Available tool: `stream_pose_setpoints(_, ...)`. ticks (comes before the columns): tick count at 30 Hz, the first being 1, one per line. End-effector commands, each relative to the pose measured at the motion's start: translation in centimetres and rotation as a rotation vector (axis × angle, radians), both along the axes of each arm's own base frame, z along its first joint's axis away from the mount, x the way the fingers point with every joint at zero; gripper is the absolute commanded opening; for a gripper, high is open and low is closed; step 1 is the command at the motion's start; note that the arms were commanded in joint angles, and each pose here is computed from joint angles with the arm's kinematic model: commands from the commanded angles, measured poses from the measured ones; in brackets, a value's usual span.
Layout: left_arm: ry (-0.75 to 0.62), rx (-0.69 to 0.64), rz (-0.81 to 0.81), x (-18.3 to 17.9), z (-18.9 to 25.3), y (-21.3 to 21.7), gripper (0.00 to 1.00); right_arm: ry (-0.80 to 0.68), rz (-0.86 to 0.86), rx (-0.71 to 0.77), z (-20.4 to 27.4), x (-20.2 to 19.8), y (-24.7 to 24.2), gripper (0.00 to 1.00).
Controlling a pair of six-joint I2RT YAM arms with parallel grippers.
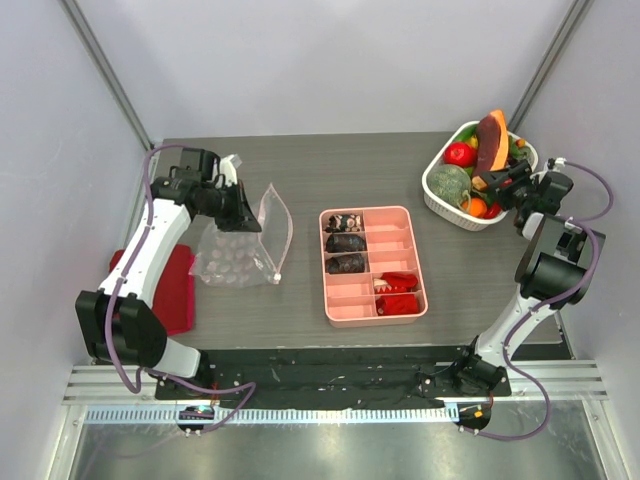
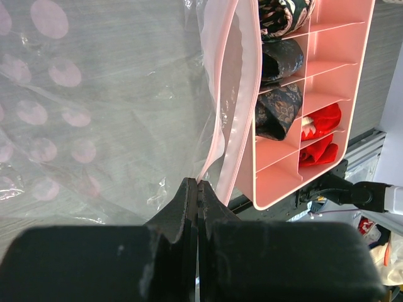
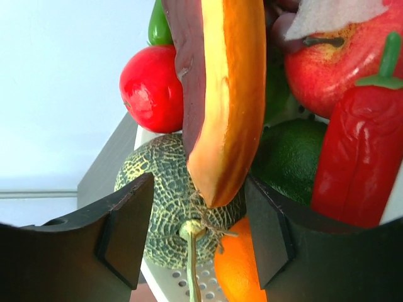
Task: Place the food in the zip-top bag and seal the zipper
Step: Pick up the fake food from the bin.
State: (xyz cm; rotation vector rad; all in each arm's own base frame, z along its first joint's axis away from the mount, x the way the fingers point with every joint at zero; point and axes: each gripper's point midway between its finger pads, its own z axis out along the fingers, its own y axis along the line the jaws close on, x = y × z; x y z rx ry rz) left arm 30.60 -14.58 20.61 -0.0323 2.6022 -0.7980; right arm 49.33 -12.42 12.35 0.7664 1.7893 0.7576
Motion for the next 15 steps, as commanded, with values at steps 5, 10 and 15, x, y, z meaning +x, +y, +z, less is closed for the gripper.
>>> stream_pose_setpoints(5, -0.035, -0.010, -0.033, 0.4, 0.9, -0.3, 0.00, -0.060, -0.028, 0.025, -0.8, 0.9, -0.7, 0.64)
stream_pose_setpoints(10, -0.036, -0.009, -0.034, 0.6, 0.9, -0.4, 0.00, -0.058, -0.055, 0.020, -1.7, 0.7, -1.0, 0.66)
stream_pose_setpoints(15, -0.030, -0.012, -0.038, 0.7, 0.8, -0.5, 0.00, -0.105, -0.060, 0.029, -0.8, 1.3, -1.2, 0.58)
